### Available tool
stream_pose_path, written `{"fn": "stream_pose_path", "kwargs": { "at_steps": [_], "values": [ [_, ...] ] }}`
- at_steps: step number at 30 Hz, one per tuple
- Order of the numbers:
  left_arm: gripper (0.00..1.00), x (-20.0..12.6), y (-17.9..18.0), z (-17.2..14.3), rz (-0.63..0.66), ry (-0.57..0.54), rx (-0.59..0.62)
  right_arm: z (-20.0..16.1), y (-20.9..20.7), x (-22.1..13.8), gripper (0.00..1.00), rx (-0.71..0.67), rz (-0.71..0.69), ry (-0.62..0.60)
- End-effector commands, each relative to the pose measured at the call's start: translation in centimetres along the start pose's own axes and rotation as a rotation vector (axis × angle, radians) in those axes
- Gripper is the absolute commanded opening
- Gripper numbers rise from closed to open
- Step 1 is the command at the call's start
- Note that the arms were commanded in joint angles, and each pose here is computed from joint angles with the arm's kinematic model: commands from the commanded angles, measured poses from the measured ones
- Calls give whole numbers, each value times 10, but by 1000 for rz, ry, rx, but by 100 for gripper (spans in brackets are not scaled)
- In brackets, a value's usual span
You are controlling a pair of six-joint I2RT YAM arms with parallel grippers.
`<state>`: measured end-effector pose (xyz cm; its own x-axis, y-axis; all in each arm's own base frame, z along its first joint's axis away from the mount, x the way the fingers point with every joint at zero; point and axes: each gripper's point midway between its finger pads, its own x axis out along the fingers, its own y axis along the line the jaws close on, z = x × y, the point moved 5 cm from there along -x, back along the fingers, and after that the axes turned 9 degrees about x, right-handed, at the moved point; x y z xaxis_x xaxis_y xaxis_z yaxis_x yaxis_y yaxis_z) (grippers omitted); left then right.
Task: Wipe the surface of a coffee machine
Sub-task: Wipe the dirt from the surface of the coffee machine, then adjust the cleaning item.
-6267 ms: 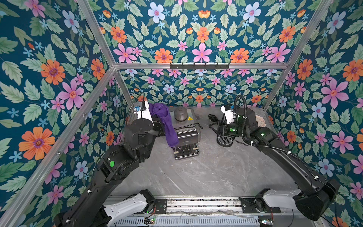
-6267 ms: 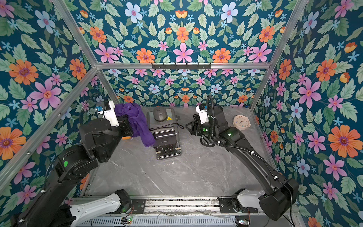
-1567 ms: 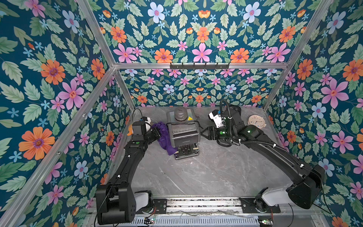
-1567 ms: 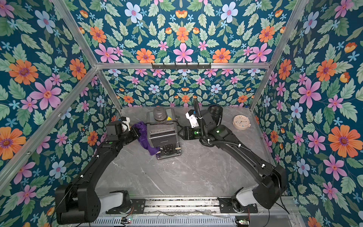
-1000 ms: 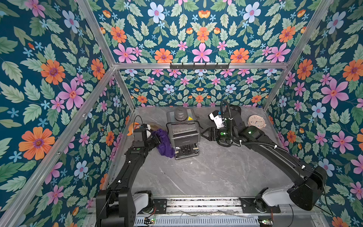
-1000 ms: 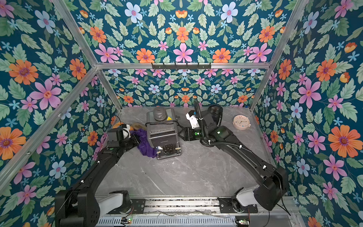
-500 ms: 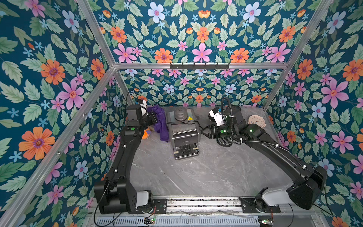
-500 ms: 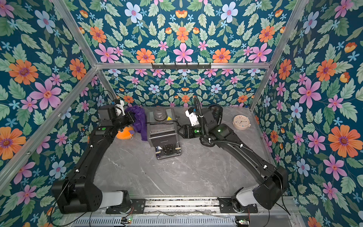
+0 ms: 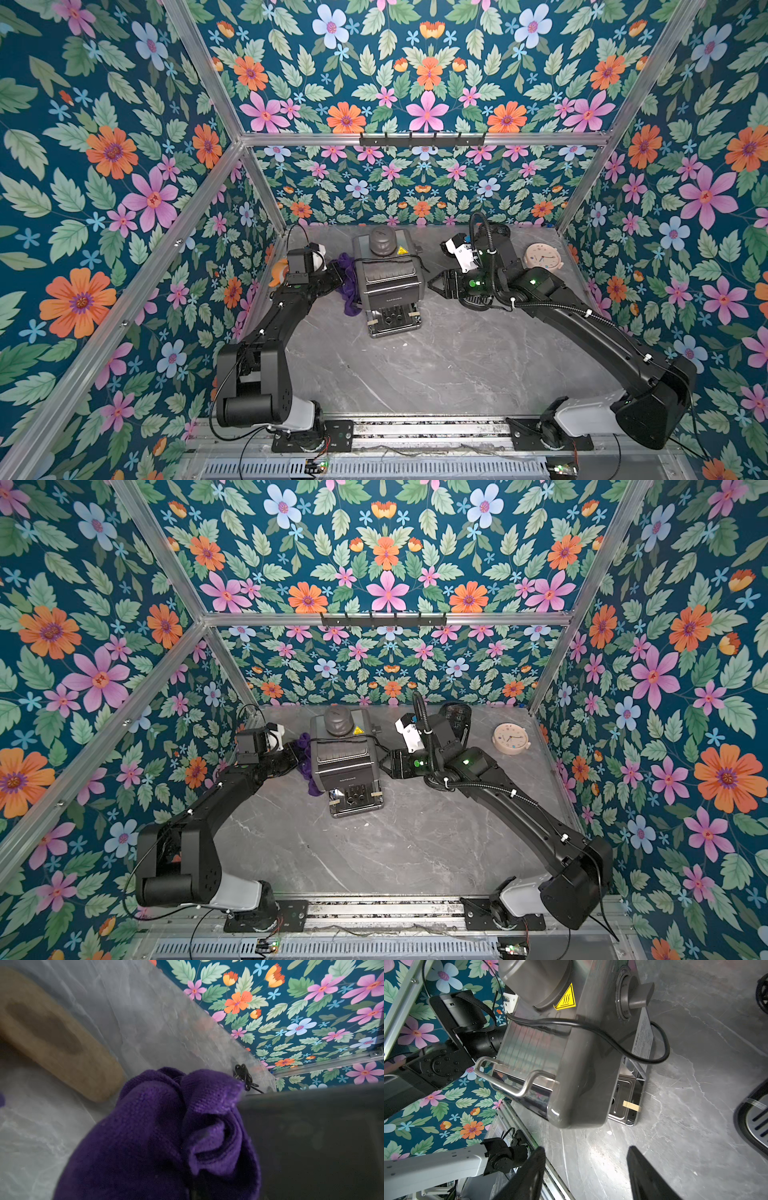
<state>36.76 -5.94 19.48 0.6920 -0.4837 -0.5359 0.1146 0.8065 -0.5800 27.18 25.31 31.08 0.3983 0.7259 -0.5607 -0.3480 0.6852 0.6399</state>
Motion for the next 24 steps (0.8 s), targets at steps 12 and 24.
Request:
{"fn": "stream_pose_path", "kwargs": {
  "at_steps": [12, 24],
  "values": [
    [0, -85, -72, 86, 1, -229, 172, 7, 8, -4, 64, -8, 26, -24],
    [0, -188, -227, 99, -537, -330, 501, 37, 84, -72, 74, -305, 329, -230]
  ]
}}
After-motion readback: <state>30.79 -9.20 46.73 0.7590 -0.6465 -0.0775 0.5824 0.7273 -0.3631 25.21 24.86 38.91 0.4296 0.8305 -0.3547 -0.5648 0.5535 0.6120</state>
